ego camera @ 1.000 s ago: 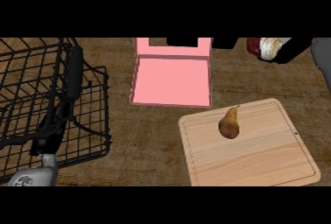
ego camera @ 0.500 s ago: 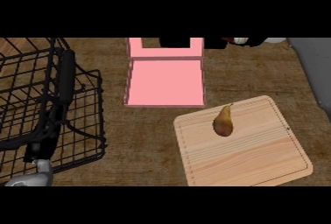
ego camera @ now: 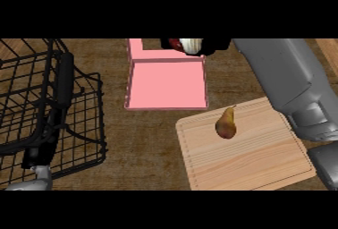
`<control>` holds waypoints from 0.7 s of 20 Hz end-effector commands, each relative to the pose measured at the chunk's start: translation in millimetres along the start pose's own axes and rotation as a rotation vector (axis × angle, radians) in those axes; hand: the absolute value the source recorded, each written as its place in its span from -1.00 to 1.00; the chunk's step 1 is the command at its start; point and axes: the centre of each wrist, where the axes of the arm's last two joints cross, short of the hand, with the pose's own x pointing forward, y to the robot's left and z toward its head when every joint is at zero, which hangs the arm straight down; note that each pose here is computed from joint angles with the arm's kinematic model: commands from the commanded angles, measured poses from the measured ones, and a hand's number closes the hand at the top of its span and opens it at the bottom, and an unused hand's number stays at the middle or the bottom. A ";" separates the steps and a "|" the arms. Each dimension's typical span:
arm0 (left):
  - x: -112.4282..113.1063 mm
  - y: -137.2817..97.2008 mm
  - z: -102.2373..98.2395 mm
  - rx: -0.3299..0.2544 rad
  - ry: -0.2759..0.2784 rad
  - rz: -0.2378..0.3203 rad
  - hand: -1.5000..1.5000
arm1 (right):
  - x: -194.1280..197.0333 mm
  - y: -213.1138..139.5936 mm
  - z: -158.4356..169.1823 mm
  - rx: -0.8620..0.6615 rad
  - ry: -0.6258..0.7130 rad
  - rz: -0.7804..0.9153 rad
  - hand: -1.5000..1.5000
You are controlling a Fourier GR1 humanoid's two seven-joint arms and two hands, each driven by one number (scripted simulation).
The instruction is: Pick the cupcake from the cutting board and place it in the cardboard box
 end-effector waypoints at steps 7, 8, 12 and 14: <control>-5.5 -10.0 8.6 -0.006 0.024 0.008 0.00 | 12.9 69.2 -51.9 0.156 0.053 0.032 1.00; -7.2 -7.2 9.2 -0.024 0.030 0.013 0.00 | 17.0 74.2 -61.0 0.183 0.081 0.041 1.00; -11.3 -13.0 6.9 -0.028 0.016 0.000 0.00 | 12.4 97.0 -63.7 0.201 0.194 -0.020 -1.00; -13.5 -19.4 6.1 -0.050 0.021 0.010 0.00 | -3.8 122.4 -45.4 0.175 0.202 -0.034 -1.00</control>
